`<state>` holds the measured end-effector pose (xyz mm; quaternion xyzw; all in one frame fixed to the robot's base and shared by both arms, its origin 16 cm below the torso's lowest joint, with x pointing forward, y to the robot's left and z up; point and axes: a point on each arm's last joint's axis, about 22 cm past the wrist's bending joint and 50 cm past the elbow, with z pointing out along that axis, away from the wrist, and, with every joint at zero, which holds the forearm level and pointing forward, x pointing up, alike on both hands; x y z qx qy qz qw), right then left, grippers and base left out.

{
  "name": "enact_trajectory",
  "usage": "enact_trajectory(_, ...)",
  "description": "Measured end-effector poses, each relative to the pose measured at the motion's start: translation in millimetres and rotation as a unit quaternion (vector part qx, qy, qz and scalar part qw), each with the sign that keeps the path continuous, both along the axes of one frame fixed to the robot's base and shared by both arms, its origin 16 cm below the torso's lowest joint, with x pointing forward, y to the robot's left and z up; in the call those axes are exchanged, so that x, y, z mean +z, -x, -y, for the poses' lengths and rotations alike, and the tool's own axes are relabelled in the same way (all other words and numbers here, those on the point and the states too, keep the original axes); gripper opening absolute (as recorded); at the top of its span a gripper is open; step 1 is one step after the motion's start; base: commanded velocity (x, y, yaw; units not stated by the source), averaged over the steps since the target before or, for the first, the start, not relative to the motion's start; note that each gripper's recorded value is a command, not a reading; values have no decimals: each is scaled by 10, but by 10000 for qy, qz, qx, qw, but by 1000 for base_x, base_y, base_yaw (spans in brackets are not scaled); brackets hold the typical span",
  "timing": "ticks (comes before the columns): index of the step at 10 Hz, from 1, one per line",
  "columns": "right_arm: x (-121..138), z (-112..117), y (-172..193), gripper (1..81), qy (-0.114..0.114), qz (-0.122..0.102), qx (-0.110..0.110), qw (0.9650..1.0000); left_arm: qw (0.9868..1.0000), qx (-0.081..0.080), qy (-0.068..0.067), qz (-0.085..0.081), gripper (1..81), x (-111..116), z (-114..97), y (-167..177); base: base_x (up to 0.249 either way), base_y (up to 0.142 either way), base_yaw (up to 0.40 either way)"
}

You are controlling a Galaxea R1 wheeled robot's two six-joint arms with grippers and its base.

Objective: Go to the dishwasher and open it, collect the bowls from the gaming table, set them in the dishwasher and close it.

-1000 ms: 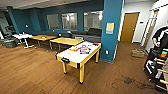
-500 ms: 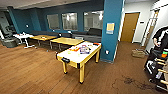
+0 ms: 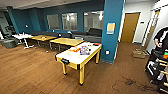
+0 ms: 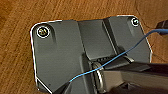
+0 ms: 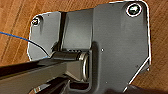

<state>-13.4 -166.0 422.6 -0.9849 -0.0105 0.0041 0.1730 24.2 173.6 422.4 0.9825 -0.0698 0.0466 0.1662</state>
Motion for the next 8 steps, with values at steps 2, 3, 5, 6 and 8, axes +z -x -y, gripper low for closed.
enact_trajectory(2,-1,-3,98,811,-3,-75,9,10000,10000,-7,-2,-47,811,-4,2,72,110,0,0)
enact_trajectory(3,-1,-3,98,811,-3,-72,6,10000,10000,-8,-6,-46,811,-4,-2,61,110,0,0)
enact_trajectory(5,-1,-3,100,811,-3,-71,6,10000,10000,-8,-6,-48,811,-4,-2,69,110,0,0)
enact_trajectory(6,-1,-3,97,811,-2,-70,5,10000,10000,-7,-5,-43,811,-4,-2,57,110,0,0)
enact_trajectory(8,-1,-3,99,811,-3,-73,6,10000,10000,-7,-5,-39,811,-3,-2,52,110,0,0)
